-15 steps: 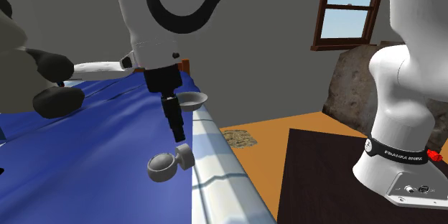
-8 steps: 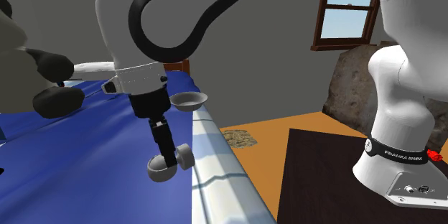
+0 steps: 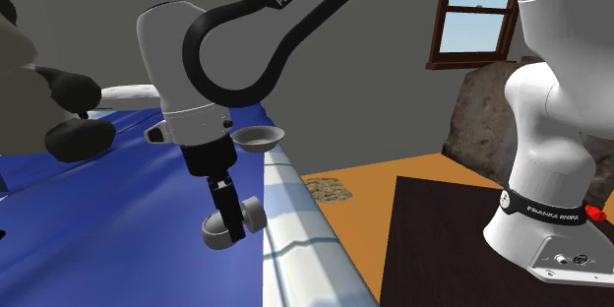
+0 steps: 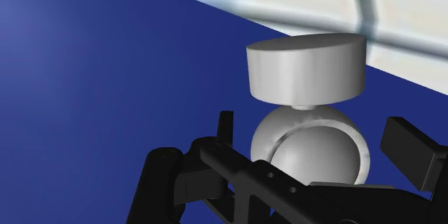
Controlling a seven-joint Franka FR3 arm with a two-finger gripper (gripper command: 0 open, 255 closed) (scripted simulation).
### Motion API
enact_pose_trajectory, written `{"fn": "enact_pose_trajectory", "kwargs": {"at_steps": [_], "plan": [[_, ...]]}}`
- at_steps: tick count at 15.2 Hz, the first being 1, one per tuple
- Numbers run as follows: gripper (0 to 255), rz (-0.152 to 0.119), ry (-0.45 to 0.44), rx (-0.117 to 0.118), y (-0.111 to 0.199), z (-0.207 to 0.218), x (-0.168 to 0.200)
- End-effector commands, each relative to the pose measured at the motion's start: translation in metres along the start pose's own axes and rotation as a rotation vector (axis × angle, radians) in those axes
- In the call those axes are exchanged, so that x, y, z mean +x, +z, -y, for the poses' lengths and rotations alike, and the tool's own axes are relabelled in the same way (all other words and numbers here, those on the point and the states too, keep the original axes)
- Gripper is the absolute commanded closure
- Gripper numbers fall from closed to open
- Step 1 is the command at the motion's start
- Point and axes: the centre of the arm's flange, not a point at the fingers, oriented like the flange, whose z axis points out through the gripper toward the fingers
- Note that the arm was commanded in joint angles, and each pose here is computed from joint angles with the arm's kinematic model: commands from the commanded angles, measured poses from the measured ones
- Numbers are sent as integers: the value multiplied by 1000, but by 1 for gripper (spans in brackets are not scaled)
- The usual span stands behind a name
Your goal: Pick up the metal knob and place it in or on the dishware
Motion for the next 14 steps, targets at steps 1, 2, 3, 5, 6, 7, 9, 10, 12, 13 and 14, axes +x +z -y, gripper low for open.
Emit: {"fn": "enact_pose_trajectory", "kwargs": {"at_steps": [1, 2, 3, 5, 6, 7, 9, 10, 12, 13, 14], "plan": [[0, 0, 0, 0, 0, 0, 0], [0, 0, 0, 0, 0, 0, 0], [0, 0, 0, 0, 0, 0, 0], [255, 0, 0, 0, 0, 0, 0], [255, 0, 0, 0, 0, 0, 0], [255, 0, 0, 0, 0, 0, 0], [255, 0, 0, 0, 0, 0, 0], [255, 0, 0, 0, 0, 0, 0], [255, 0, 0, 0, 0, 0, 0], [255, 0, 0, 0, 0, 0, 0], [255, 0, 0, 0, -5, 1, -1]]}}
